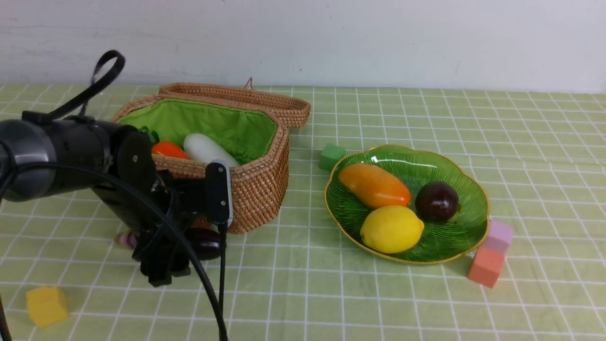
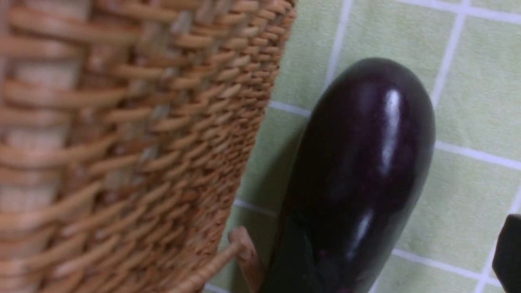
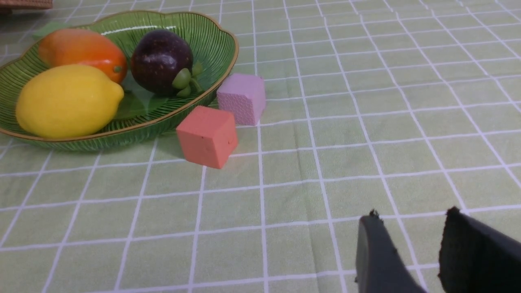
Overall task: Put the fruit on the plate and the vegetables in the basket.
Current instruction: Use the left arm to grab an eggplant and put it into the left basket
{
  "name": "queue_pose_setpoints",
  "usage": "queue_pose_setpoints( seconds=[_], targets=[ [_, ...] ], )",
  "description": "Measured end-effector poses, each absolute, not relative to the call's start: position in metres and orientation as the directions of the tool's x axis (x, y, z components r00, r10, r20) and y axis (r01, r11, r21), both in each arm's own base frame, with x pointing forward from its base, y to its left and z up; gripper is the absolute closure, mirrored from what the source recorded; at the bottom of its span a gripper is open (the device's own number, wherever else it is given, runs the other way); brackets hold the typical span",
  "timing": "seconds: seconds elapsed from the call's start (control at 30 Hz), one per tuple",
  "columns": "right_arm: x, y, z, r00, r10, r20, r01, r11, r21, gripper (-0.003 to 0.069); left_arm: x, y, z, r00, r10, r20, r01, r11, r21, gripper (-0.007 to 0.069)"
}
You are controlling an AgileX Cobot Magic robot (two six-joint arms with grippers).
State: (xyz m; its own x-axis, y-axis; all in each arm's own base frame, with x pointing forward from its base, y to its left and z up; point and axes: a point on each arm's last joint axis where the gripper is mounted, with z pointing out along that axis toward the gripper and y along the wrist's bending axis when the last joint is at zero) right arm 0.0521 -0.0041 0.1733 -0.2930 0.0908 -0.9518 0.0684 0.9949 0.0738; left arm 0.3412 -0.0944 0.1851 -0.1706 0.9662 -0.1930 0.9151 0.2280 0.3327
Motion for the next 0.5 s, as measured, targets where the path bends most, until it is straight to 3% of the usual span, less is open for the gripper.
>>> queue_pose_setpoints(
  seconds=[0.5],
  targets=[
    [0.0521, -0.0042, 0.1733, -0.293, 0.088, -0.952, 0.069, 0.995, 0.071, 0.0417, 0.3496, -0.0968, 0.1943, -0.188, 0.960, -0.207, 0.907, 0.251, 0.339, 0.0041]
  ],
)
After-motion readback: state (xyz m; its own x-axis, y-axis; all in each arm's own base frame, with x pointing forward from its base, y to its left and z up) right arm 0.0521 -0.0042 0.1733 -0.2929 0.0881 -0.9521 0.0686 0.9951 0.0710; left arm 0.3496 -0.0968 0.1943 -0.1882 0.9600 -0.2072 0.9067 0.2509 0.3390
